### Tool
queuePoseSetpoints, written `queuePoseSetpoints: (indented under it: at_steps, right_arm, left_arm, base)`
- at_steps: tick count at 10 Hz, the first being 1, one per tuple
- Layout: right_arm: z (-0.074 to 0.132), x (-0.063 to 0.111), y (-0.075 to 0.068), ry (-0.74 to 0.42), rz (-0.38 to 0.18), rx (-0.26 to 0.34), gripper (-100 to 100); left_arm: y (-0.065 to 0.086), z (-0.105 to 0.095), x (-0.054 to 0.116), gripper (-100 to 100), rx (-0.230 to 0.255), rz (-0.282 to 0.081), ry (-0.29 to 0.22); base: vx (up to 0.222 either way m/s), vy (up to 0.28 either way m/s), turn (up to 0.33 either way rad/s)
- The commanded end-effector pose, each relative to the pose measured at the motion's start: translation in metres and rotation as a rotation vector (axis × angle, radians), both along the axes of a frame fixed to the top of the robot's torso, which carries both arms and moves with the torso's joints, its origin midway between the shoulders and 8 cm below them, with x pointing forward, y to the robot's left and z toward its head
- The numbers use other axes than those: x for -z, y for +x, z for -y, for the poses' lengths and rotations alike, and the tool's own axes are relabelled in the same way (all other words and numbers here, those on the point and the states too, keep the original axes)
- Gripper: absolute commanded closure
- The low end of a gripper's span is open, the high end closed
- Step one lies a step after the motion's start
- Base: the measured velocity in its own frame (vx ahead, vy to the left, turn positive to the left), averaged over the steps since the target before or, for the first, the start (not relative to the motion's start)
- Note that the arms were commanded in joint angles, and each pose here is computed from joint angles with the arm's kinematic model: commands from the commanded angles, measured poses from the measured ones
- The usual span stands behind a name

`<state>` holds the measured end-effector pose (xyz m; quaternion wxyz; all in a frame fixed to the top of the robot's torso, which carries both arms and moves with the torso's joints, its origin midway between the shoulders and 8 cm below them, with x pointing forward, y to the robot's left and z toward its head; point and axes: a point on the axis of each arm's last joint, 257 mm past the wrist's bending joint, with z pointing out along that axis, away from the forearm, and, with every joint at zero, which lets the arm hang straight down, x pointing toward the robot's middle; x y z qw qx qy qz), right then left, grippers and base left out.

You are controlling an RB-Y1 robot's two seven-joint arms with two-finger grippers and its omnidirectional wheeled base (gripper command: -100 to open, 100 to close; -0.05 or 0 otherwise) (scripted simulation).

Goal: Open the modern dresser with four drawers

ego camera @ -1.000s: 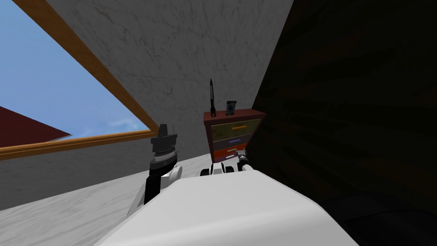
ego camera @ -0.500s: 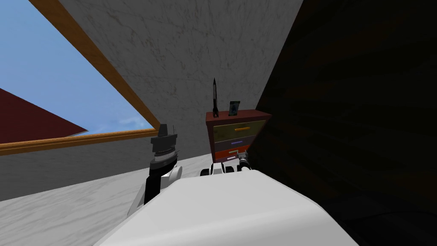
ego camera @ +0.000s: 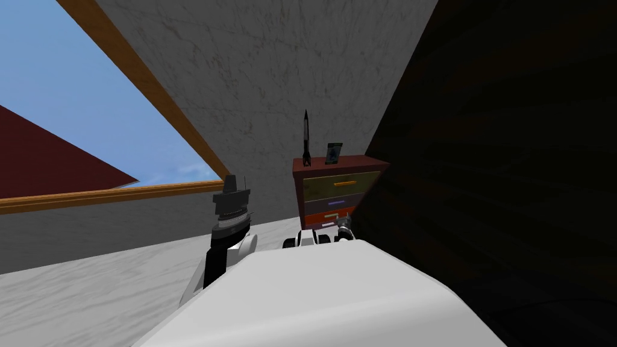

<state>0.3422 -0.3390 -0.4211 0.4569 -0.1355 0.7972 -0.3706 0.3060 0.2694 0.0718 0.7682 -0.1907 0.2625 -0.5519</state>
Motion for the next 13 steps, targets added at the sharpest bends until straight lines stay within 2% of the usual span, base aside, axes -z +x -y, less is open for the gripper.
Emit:
queuePoseSetpoints:
  at_steps: [1, 2, 3, 4, 5, 6, 7, 8, 13]
  right_arm:
    - [0.003, -0.004, -0.002, -0.079, -0.003, -0.008, -100]
    - [0.005, 0.0, -0.009, -0.147, -0.026, -0.006, -100]
    - [0.004, -0.005, -0.007, -0.172, -0.019, -0.017, -100]
    - [0.004, 0.0, -0.014, -0.23, -0.041, -0.019, -100]
    - [0.003, -0.006, -0.012, -0.26, -0.031, -0.029, -100]
    - [0.002, -0.003, -0.018, -0.315, -0.05, -0.033, -100]
    - [0.001, -0.008, -0.016, -0.342, -0.038, -0.042, -100]
    - [-0.001, -0.006, -0.021, -0.396, -0.053, -0.047, -100]
    - [-0.014, -0.018, -0.024, -0.556, -0.039, -0.09, -100]
  left_arm:
    - [0.0, 0.0, 0.0, 0, 0.0, 0.0, 0.0]
    - [0.0, 0.0, 0.0, 0, 0.0, 0.0, 0.0]
    - [0.0, 0.0, 0.0, 0, 0.0, 0.0, 0.0]
    - [0.0, 0.0, 0.0, 0, 0.0, 0.0, 0.0]
    - [0.0, 0.0, 0.0, 0, 0.0, 0.0, 0.0]
    - [0.0, 0.0, 0.0, 0, 0.0, 0.0, 0.0]
    - [0.0, 0.0, 0.0, 0, 0.0, 0.0, 0.0]
    - [0.0, 0.0, 0.0, 0, 0.0, 0.0, 0.0]
    - [0.0, 0.0, 0.0, 0, 0.0, 0.0, 0.0]
  base:
    - [0.011, 0.001, -0.003]
    - [0.018, 0.0, 0.07]
    - [0.02, -0.001, 0.069]
    - [0.022, -0.001, 0.123]
    - [0.02, -0.003, 0.05]
    - [0.027, 0.003, 0.068]
    - [0.022, 0.003, 0.054]
    - [0.021, 0.0, 0.112]
    - [0.018, -0.002, 0.054]
